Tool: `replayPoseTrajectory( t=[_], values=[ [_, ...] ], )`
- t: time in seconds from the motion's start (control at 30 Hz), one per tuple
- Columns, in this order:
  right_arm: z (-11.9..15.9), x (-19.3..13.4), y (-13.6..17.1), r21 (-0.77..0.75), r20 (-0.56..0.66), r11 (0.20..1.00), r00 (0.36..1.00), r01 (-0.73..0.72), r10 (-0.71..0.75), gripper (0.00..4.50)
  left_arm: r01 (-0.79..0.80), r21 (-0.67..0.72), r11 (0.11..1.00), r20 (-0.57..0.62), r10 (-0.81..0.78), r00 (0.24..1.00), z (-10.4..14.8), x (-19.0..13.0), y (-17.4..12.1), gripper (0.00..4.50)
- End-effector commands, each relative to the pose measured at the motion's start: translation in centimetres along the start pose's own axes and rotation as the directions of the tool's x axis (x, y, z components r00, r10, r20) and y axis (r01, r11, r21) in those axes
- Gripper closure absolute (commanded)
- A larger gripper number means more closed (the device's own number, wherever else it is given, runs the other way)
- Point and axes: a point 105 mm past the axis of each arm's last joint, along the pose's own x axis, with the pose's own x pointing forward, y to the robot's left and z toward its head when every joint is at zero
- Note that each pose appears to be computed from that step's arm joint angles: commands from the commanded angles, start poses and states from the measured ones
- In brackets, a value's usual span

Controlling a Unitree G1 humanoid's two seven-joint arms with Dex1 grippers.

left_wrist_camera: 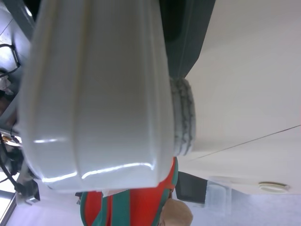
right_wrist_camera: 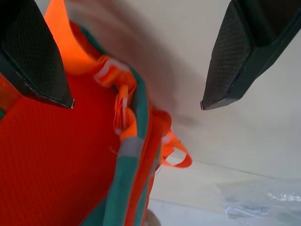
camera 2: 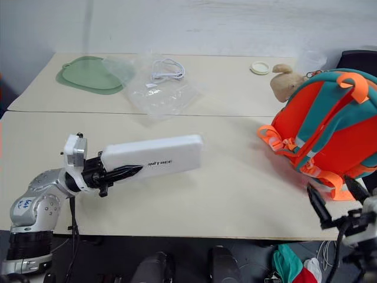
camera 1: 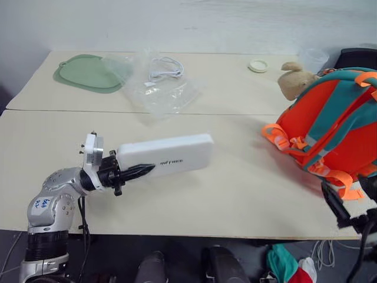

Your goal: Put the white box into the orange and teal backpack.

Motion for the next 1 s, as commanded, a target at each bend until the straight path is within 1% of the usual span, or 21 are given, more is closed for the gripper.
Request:
replayPoseTrajectory(
  t=[0.03, 0.1, 0.17, 0.2, 0.23, 0.3, 0.37, 0.47, 0.5, 0.57, 0.63, 0.67, 0.7, 0.73, 0.8, 0.83, 0.87, 0.9, 0.93, 0.97, 1.0],
  values=[
    [0.5, 2.5, -0.4, 0.024, 0.025, 0.998, 0.998, -0.057, 0.057, 0.04, -0.007, 0.038, 0.999, 0.003, 0.007, 1.000, 0.4, -0.2, 0.0, 3.27],
    [0.4, 4.9, -0.8, 0.024, 0.020, 0.997, 0.997, -0.078, 0.078, 0.04, -0.019, 0.040, 0.999, -0.002, 0.020, 1.000, 0.3, -0.5, -0.1, 3.27],
    [1.0, 7.3, 0.2, 0.070, 0.057, 0.984, 0.985, -0.166, 0.162, 0.04, -0.046, 0.035, 0.998, 0.000, 0.046, 0.999, 0.5, -1.1, -0.2, 3.27],
    [1.4, 8.1, 1.2, 0.090, 0.077, 0.968, 0.971, -0.233, 0.226, 0.04, -0.054, 0.030, 0.998, 0.001, 0.054, 0.999, 0.5, -1.4, -0.4, 3.27],
    [1.7, 8.8, 2.1, 0.106, 0.088, 0.952, 0.956, -0.288, 0.280, 0.21, -0.066, 0.032, 0.997, 0.000, 0.066, 0.998, 0.6, -1.7, -0.5, 3.27],
    [2.0, 9.7, 2.8, 0.112, 0.099, 0.936, 0.941, -0.334, 0.324, 0.62, -0.085, 0.035, 0.996, 0.004, 0.085, 0.996, 0.8, -2.1, -0.6, 3.27],
    [2.1, 10.7, 3.0, 0.087, 0.102, 0.932, 0.934, -0.351, 0.342, 1.34, -0.108, 0.031, 0.994, 0.019, 0.108, 0.994, 1.1, -2.4, -0.7, 3.27],
    [1.9, 11.7, 2.8, 0.055, 0.097, 0.932, 0.931, -0.359, 0.352, 2.29, -0.121, 0.011, 0.993, 0.034, 0.121, 0.992, 1.4, -2.6, -1.0, 3.27],
    [2.2, 12.3, 2.9, 0.046, 0.116, 0.926, 0.923, -0.374, 0.367, 2.71, -0.135, -0.009, 0.991, 0.047, 0.136, 0.990, 1.6, -2.8, -1.1, 3.27],
    [3.3, 13.4, 4.5, 0.048, 0.163, 0.880, 0.872, -0.473, 0.461, 3.38, -0.189, -0.059, 0.980, 0.084, 0.194, 0.977, 2.2, -3.7, -0.8, 3.27],
    [4.9, 14.1, 7.1, 0.069, 0.218, 0.801, 0.793, -0.594, 0.569, 4.07, -0.251, -0.098, 0.963, 0.114, 0.262, 0.958, 2.6, -5.0, -0.1, 3.27],
    [5.9, 14.2, 9.0, 0.076, 0.247, 0.744, 0.735, -0.664, 0.631, 4.31, -0.280, -0.119, 0.953, 0.125, 0.294, 0.948, 2.8, -5.7, 0.3, 3.27],
    [6.6, 14.3, 10.2, 0.079, 0.263, 0.702, 0.694, -0.708, 0.670, 4.45, -0.297, -0.132, 0.946, 0.130, 0.314, 0.940, 2.9, -6.2, 0.5, 3.27],
    [7.8, 14.1, 12.0, 0.094, 0.297, 0.632, 0.628, -0.769, 0.719, 4.45, -0.317, -0.148, 0.937, 0.136, 0.337, 0.932, 3.0, -6.9, 0.8, 3.27],
    [9.4, 13.3, 14.8, 0.103, 0.337, 0.512, 0.514, -0.853, 0.788, 4.45, -0.337, -0.167, 0.926, 0.140, 0.361, 0.922, 3.2, -7.8, 1.1, 3.27],
    [10.2, 12.6, 16.4, 0.105, 0.355, 0.433, 0.440, -0.895, 0.824, 4.45, -0.349, -0.170, 0.921, 0.138, 0.373, 0.917, 3.2, -8.3, 1.2, 3.27],
    [10.8, 11.9, 17.6, 0.101, 0.366, 0.363, 0.374, -0.926, 0.852, 4.45, -0.357, -0.166, 0.919, 0.133, 0.380, 0.915, 3.3, -8.7, 1.3, 3.27],
    [11.4, 10.8, 19.1, 0.104, 0.380, 0.269, 0.288, -0.958, 0.879, 4.45, -0.373, -0.155, 0.915, 0.127, 0.393, 0.911, 3.3, -9.2, 1.5, 3.27],
    [11.9, 9.8, 20.3, 0.107, 0.392, 0.192, 0.219, -0.976, 0.894, 4.45, -0.389, -0.146, 0.910, 0.106, 0.405, 0.908, 3.1, -9.7, 1.7, 3.27],
    [12.1, 8.7, 21.2, 0.116, 0.397, 0.115, 0.152, -0.987, 0.905, 4.45, -0.408, -0.148, 0.901, 0.081, 0.422, 0.903, 2.6, -10.4, 1.8, 3.27],
    [12.2, 7.9, 21.8, 0.127, 0.395, 0.058, 0.104, -0.990, 0.913, 4.45, -0.422, -0.157, 0.893, 0.062, 0.436, 0.898, 2.1, -11.0, 1.9, 3.27]
  ],
)
